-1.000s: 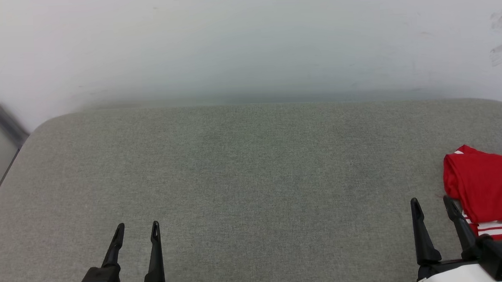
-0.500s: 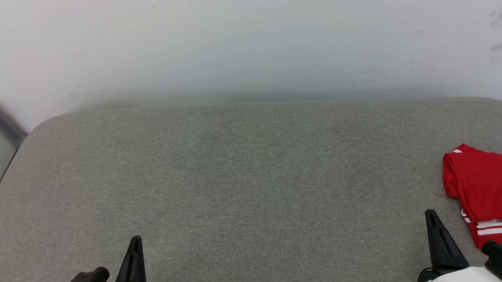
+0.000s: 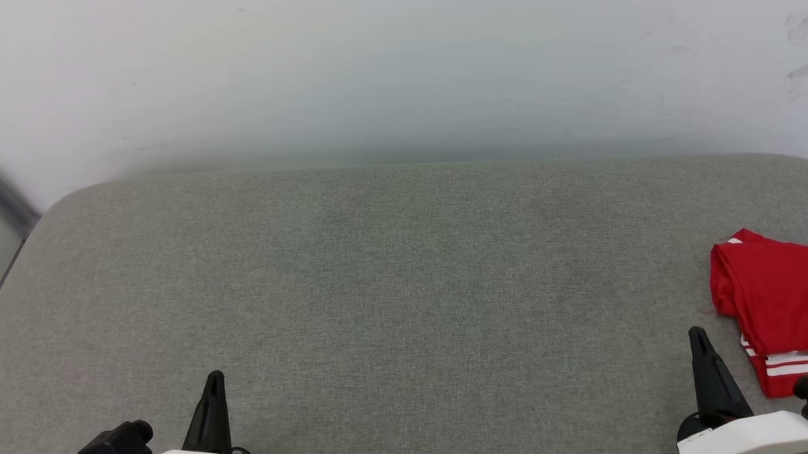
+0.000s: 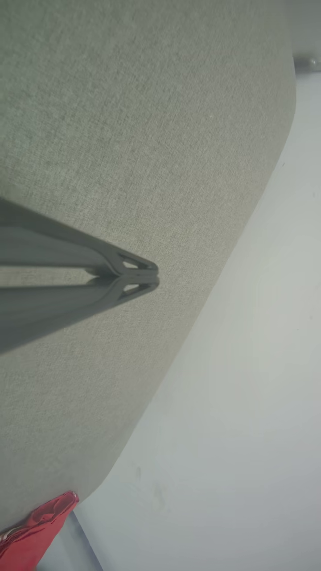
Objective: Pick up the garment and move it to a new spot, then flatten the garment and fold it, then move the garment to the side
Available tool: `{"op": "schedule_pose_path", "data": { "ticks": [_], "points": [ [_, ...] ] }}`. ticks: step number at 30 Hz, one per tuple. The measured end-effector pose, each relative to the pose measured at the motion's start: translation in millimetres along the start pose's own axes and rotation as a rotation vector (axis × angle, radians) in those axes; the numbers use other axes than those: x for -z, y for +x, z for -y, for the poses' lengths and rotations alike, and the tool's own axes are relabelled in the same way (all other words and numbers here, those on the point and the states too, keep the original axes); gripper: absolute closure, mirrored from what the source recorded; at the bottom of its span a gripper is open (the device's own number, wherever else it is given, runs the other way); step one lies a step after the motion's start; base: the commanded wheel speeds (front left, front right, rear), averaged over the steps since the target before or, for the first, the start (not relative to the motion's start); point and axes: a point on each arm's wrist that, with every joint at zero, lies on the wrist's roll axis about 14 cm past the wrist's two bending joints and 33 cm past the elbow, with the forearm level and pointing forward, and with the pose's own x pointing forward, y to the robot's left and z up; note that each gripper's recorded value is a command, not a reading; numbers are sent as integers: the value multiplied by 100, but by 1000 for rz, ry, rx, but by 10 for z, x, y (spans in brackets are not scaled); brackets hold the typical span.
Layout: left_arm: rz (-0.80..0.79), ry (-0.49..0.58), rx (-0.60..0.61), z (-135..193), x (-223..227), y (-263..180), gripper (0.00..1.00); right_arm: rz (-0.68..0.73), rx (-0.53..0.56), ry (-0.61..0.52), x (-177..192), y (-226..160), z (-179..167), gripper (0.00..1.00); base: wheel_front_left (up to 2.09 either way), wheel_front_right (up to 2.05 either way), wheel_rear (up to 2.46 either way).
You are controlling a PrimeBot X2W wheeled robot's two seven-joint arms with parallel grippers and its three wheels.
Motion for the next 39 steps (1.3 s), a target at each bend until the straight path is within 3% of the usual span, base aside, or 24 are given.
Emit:
{"op": "schedule_pose_path", "data": {
  "ticks": [14, 39],
  "points": [
    [-28, -244, -17, -12, 9, 105, 100, -12, 31, 231, -8, 72, 44, 100, 0, 0, 0],
    [-56, -556, 0, 44, -2, 245, 100, -25, 44, 525, -21, 165, 59, 100, 0, 0, 0]
  ]
}}
